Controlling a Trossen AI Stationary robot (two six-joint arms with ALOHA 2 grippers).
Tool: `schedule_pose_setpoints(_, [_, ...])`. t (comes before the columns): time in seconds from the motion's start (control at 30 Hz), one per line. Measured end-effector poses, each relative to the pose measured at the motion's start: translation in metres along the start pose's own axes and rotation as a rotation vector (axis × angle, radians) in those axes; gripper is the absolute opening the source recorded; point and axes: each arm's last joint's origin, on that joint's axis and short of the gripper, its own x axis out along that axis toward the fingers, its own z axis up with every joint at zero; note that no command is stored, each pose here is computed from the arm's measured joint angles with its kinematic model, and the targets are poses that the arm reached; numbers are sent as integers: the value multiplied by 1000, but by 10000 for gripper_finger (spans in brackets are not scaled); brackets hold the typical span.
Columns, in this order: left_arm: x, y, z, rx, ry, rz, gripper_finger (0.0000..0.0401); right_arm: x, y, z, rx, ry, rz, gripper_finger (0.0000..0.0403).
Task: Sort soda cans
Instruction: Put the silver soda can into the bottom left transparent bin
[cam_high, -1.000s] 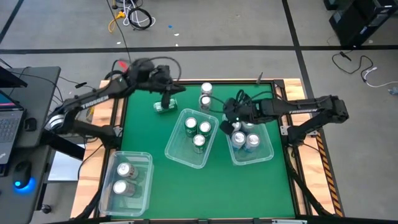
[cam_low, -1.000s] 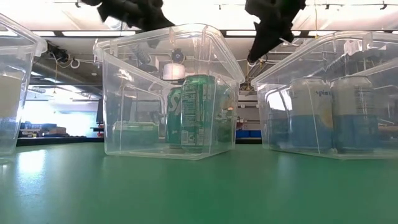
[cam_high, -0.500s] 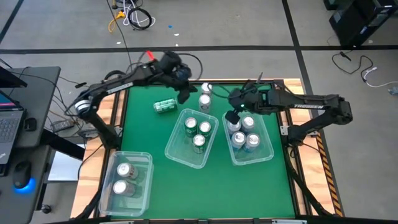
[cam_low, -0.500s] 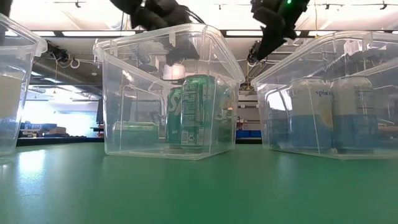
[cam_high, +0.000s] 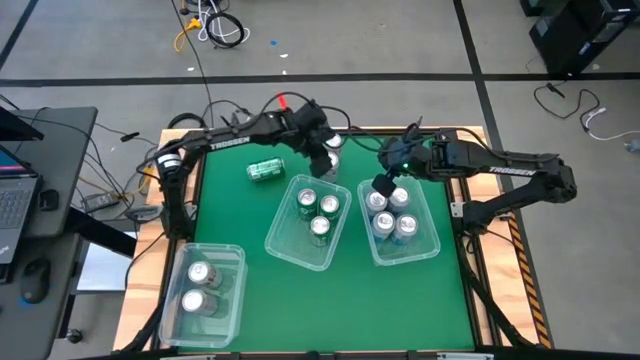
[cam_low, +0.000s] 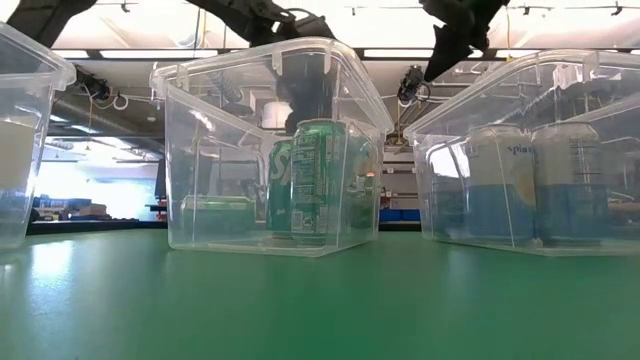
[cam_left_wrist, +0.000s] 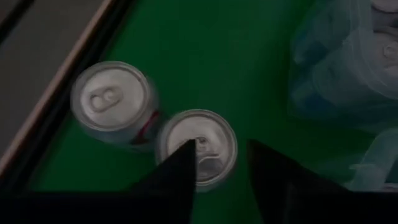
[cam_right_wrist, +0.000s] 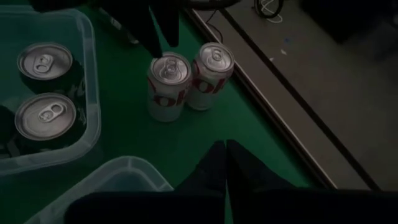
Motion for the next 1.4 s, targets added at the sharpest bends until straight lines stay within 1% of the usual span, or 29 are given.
schedule_pose_setpoints(0.1, [0,-5,2,20,-14,15,187,0,0,-1,-9,11,-3,0])
schedule_pose_setpoints(0.2, [1,-8,2,12,-15,8,222,0,0,-1,-11,14,-3,0])
schedule_pose_setpoints(0.33, [5,-7,1,-14,-10,14,255,0,-1,-2,-23,22,-4,0])
schedule_pose_setpoints(0.47, [10,-3,0,-20,-6,67,277,0,0,-3,-26,24,-4,0])
schedule_pose_setpoints(0.67, [27,2,-6,-48,43,68,295,0,0,-3,-30,25,-4,0])
schedule_pose_setpoints(0.83, [38,8,-10,-62,70,77,302,0,0,-3,-30,27,4,0])
schedule_pose_setpoints(1.23, [46,10,-11,-64,75,76,305,0,0,-3,-30,28,5,0])
schedule_pose_setpoints(1.4, [50,10,-12,-65,82,37,305,0,0,-3,-29,29,15,0])
